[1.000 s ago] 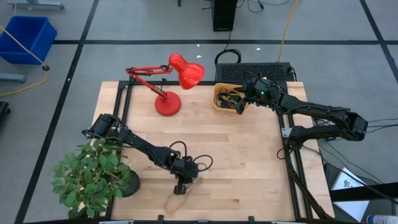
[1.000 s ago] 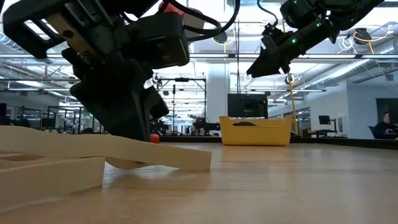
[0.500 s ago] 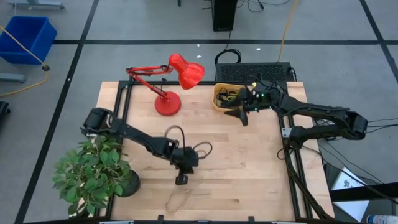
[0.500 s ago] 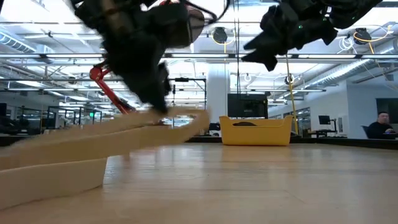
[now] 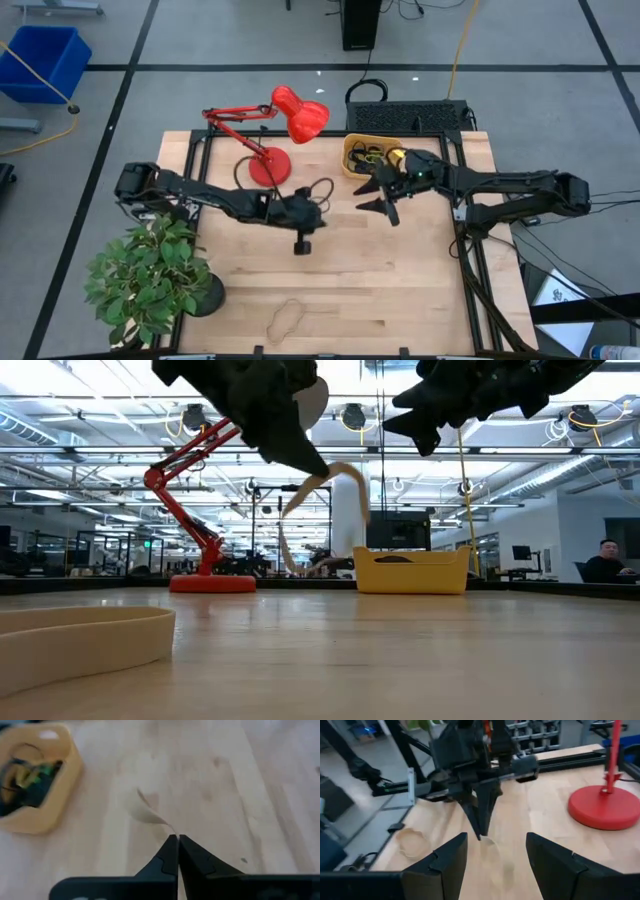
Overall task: Pick and place rubber bands into bin
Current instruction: Put the top white rubber band into the yellow container
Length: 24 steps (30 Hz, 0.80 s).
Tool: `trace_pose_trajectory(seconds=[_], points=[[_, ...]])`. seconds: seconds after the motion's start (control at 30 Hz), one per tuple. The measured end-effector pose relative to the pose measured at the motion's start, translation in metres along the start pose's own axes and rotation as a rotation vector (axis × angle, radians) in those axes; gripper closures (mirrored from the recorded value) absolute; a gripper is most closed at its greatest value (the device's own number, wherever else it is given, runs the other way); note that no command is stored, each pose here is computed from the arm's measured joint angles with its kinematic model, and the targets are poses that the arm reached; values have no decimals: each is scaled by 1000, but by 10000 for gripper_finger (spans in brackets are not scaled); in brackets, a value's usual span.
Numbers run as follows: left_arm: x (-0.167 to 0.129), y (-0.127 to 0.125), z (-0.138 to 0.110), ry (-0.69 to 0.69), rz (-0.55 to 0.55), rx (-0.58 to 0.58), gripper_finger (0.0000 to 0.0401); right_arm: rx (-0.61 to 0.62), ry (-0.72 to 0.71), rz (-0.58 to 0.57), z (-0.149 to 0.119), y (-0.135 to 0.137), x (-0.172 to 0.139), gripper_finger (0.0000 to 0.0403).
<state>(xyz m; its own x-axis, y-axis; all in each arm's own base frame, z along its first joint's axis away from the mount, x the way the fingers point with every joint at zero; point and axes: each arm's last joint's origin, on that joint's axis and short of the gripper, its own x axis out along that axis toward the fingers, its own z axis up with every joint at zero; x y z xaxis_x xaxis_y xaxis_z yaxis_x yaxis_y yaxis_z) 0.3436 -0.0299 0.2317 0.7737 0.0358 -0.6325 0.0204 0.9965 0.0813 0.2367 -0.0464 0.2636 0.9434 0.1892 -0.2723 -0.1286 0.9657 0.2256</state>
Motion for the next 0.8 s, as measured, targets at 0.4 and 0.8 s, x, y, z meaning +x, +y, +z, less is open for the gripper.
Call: trace_pose_trajectory(seconds=[0.4,0.8], points=[[0,22,15,-159,39,65,397,-66,114,-116,-22,3,31,204],[0,25,15,-158,88,77,391,14,125,-10,-40,8,63,204]])
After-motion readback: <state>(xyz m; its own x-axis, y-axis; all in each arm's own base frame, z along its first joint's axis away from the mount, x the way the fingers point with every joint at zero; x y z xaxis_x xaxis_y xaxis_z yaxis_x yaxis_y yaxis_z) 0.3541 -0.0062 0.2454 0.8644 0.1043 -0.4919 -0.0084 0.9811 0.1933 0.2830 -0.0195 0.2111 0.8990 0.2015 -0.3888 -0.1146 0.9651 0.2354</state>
